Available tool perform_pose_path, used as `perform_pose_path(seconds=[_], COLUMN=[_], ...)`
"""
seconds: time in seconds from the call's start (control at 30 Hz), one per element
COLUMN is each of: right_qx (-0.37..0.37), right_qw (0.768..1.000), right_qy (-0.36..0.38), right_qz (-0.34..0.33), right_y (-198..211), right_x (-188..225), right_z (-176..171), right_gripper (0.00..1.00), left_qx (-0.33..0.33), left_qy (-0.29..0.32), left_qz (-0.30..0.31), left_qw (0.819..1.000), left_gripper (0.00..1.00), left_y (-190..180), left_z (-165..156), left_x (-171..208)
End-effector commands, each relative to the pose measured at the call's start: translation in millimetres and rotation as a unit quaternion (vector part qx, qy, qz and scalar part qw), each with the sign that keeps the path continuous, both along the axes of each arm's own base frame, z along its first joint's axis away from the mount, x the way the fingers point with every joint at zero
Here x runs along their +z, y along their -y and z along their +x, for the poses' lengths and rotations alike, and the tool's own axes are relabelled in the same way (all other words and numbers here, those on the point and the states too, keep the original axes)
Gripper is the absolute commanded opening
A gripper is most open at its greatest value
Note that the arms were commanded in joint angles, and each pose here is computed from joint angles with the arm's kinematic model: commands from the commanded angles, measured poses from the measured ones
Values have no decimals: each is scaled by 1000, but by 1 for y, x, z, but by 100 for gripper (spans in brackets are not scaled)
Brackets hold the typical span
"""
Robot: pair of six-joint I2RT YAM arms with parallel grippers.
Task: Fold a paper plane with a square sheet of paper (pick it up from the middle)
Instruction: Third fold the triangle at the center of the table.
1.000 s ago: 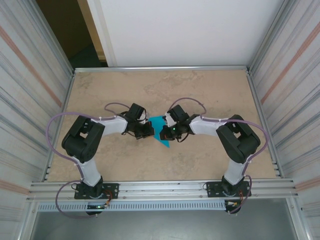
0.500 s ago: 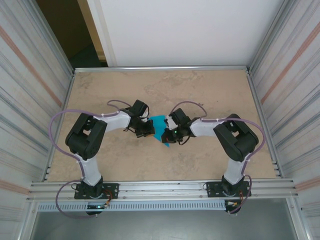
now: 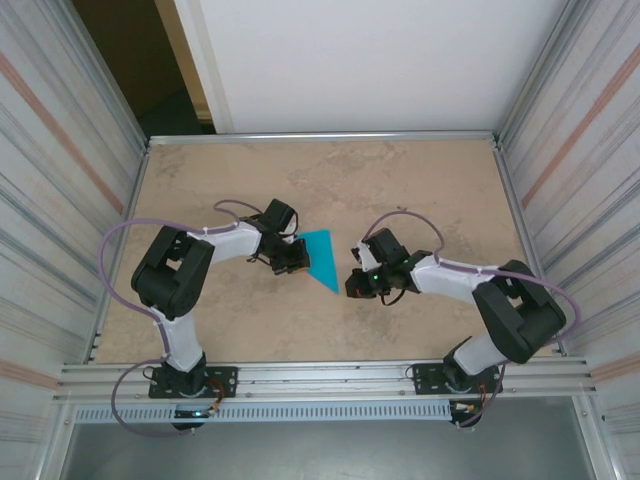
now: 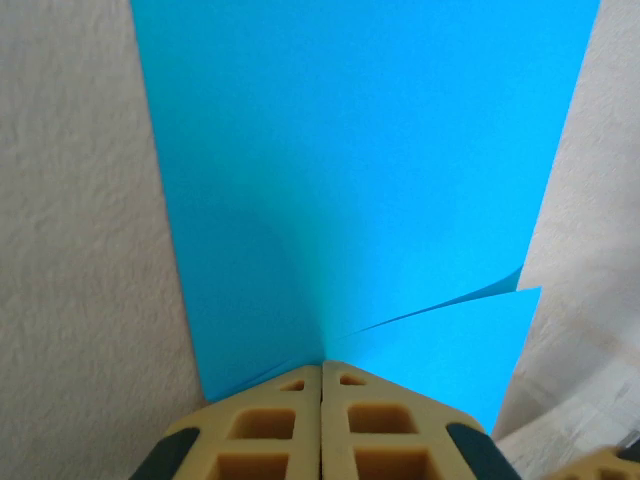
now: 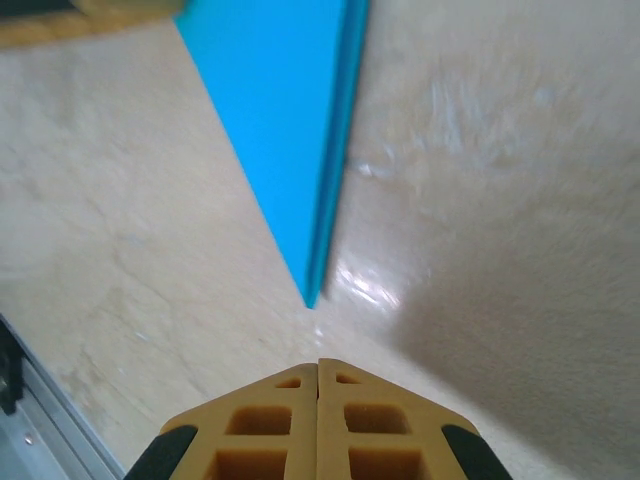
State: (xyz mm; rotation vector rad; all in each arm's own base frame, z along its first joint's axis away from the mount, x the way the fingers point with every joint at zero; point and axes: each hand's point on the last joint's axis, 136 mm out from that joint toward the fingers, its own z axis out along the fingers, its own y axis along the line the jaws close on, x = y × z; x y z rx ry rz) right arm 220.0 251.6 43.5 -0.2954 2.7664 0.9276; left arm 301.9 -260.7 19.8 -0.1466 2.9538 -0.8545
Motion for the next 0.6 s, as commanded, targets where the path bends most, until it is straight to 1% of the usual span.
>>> perform_pose_path(seconds=[0.0, 0.07, 0.1, 0.17, 0.23, 0.33, 0.43, 0.5, 0.57], right_qx=[-58, -73, -84, -93, -98, -100, -88, -84, -84], right_qw=[995, 992, 991, 991, 991, 991, 993, 995, 995], right_qy=[68, 94, 97, 92, 89, 85, 69, 47, 38], right_qz=[36, 39, 34, 27, 28, 37, 35, 31, 26], right_y=[-10, -15, -18, -24, -34, -50, -62, -66, -67], right_x=[39, 48, 52, 55, 55, 52, 43, 34, 26], right_z=[36, 46, 51, 59, 65, 69, 69, 69, 68], right_gripper=[6, 9, 12, 12, 11, 14, 16, 16, 18], left_qx=[26, 36, 44, 58, 73, 90, 103, 109, 111], left_qy=[48, 76, 88, 106, 118, 124, 119, 116, 112], left_qz=[-34, -57, -67, -81, -91, -105, -119, -122, -125], left_qw=[998, 995, 993, 989, 986, 983, 980, 980, 980], left_gripper=[17, 22, 25, 32, 39, 50, 53, 55, 57], left_y=[7, 11, 10, 5, -5, -22, -35, -38, -39], left_z=[22, 30, 33, 37, 36, 35, 31, 27, 25], left_x=[35, 57, 66, 78, 81, 79, 74, 70, 66])
